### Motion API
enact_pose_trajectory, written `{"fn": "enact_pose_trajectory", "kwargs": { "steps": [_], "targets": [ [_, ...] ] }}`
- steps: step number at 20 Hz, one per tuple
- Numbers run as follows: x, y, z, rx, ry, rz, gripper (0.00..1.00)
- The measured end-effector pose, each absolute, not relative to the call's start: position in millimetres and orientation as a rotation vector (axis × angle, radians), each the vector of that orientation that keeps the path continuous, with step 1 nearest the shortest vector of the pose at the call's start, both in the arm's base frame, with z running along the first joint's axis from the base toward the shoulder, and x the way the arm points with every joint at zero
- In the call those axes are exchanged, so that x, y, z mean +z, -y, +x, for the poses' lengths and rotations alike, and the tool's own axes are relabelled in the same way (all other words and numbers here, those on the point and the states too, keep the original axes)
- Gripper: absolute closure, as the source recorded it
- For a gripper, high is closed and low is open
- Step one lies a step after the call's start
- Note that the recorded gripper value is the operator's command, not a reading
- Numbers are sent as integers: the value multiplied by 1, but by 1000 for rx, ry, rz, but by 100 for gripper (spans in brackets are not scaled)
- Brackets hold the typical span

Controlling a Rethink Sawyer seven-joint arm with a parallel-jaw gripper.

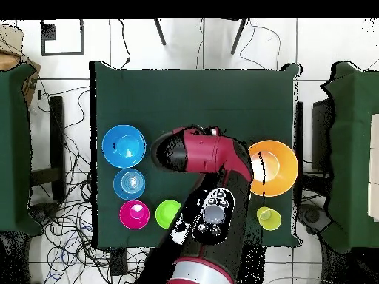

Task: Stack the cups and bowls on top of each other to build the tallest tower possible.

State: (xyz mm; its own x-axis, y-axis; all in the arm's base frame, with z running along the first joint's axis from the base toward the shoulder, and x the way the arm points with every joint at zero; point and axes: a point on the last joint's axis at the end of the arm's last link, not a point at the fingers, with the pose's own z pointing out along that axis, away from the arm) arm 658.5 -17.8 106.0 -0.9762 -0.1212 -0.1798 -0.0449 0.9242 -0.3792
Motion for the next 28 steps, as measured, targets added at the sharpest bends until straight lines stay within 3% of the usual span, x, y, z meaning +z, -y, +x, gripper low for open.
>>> {"fn": "enact_pose_trajectory", "kwargs": {
  "steps": [13,28],
  "targets": [
    [90,42,667,-613,-2881,-162,0],
    [120,83,686,-646,-2840,-96,0]
  ]
}}
